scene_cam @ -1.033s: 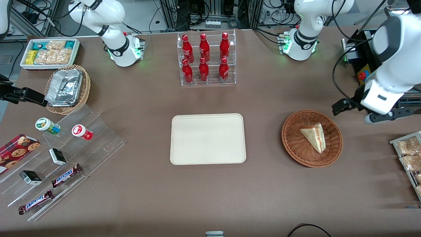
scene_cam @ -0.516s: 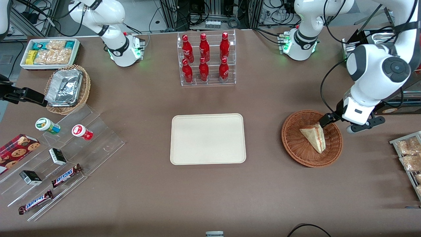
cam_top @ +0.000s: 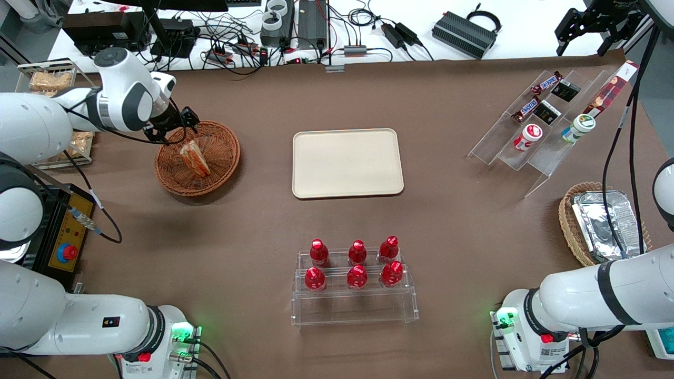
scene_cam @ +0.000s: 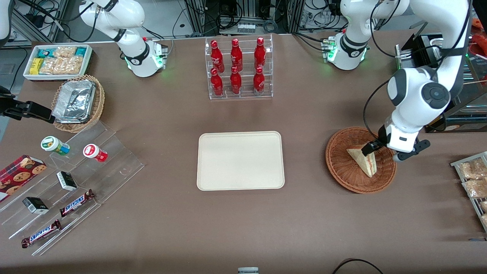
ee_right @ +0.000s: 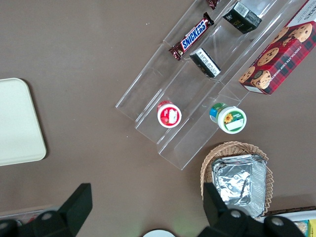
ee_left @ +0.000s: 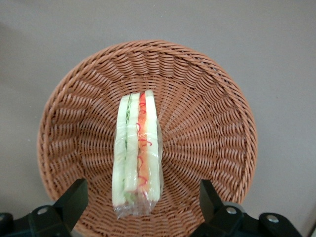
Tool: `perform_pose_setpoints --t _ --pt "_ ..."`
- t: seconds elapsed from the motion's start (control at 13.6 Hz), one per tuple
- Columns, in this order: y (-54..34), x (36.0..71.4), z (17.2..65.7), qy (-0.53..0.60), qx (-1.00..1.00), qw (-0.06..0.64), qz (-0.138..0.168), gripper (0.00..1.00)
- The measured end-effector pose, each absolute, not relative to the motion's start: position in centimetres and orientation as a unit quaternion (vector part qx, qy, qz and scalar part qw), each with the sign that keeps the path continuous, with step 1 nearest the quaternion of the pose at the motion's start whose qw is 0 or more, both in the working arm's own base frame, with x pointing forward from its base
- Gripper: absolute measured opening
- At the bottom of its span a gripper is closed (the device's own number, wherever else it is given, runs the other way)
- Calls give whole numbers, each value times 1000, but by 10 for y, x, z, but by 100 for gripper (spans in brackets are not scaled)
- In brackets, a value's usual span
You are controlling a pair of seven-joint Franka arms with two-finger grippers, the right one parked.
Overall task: Place sandwich from basket to tray
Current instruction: 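Lower the open left gripper around the wrapped sandwich and close it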
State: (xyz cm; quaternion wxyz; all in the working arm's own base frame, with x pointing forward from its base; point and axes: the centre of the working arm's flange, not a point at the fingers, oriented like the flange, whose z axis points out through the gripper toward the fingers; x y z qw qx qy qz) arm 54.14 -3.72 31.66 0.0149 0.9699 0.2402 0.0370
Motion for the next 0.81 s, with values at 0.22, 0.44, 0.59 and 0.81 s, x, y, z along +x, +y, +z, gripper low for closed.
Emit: perform_pose_setpoints --t 0.22,0.44,0.59,0.81 --pt "-37 541 294 252 967 15 33 100" --pt "-36 530 260 263 963 20 44 100" --pt "-36 522 242 279 959 20 40 99" --pt "-36 519 236 293 955 19 36 74"
